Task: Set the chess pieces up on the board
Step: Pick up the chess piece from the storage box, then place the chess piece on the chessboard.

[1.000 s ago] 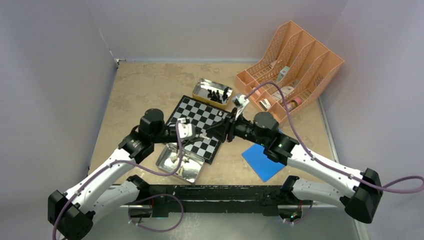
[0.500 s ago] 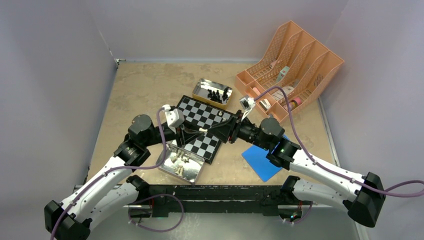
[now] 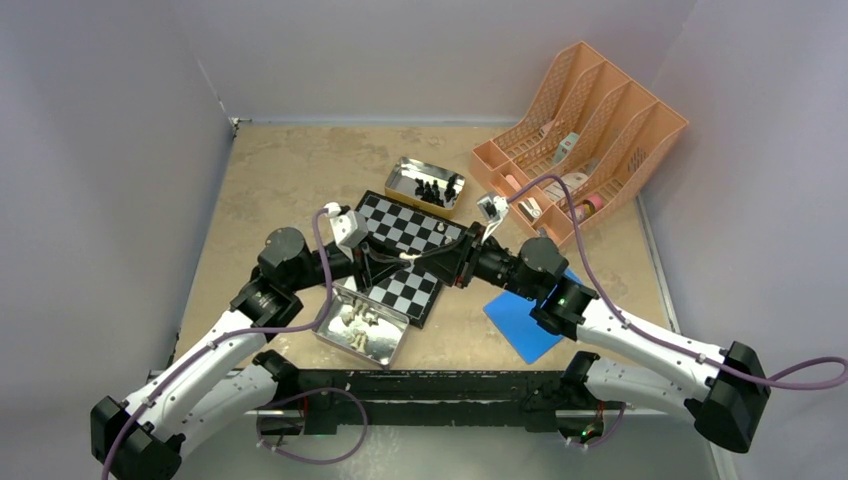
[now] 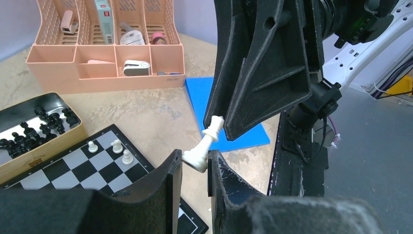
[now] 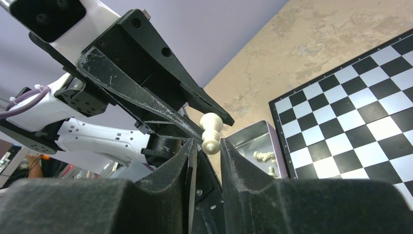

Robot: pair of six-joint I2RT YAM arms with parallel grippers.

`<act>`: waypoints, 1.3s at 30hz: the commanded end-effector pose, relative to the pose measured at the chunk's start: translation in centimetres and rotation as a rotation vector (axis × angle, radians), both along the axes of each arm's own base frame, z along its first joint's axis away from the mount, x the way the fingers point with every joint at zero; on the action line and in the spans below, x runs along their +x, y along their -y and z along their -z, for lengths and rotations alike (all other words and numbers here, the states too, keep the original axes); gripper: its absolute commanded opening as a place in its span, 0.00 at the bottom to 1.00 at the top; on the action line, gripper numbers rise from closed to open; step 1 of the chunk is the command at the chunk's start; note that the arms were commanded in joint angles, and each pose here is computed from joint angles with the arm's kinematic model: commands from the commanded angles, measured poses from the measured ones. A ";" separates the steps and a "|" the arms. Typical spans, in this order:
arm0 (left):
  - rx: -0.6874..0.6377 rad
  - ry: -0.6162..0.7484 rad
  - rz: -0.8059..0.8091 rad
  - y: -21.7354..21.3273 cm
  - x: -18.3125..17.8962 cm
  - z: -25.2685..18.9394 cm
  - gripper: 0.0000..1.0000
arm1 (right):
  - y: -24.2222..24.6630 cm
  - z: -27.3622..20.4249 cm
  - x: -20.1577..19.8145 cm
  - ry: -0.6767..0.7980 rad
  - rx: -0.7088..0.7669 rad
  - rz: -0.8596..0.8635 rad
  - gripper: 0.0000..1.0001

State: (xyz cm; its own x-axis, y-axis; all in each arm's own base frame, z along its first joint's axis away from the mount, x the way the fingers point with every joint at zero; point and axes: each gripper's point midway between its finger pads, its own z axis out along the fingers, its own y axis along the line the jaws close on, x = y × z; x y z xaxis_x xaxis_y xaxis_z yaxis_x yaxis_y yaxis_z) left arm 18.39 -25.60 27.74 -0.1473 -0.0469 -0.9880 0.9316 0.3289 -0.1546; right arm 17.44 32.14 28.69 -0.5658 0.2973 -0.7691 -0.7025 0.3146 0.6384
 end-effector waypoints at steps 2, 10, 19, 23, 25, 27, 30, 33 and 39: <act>-0.048 0.044 0.018 0.3 -0.2 -2.1 0.01 | -0.4 -2.1 -0.1 0.059 0.062 -0.023 0.22; -0.031 0.041 0.025 0.3 -0.3 -1.6 0.13 | -0.4 -2.0 0.5 0.063 0.056 0.004 0.08; 0.051 -0.038 -0.057 -0.4 0.9 0.0 0.65 | 1.7 1.6 4.5 0.097 -0.182 0.219 0.07; 0.146 -0.061 -0.148 -1.5 2.2 1.8 0.68 | 2.1 4.2 5.9 0.058 -0.310 0.274 0.06; 0.183 -0.052 -0.183 -2.1 2.6 2.1 0.77 | 2.3 5.7 6.6 0.031 -0.378 0.301 0.06; 0.216 -0.027 -0.204 -2.7 2.8 2.1 0.87 | 2.8 7.4 7.3 0.000 -0.458 0.341 0.06; 0.242 0.002 -0.253 -3.8 3.1 1.7 0.91 | 3.3 9.6 8.4 -0.042 -0.570 0.387 0.06; 0.271 0.065 -0.291 -4.8 3.2 1.2 0.93 | 3.2 11.5 8.7 -0.079 -0.663 0.378 0.07; 0.256 0.102 -0.350 -6.3 2.7 1.2 0.94 | 3.1 15.2 9.3 -0.137 -0.828 0.360 0.07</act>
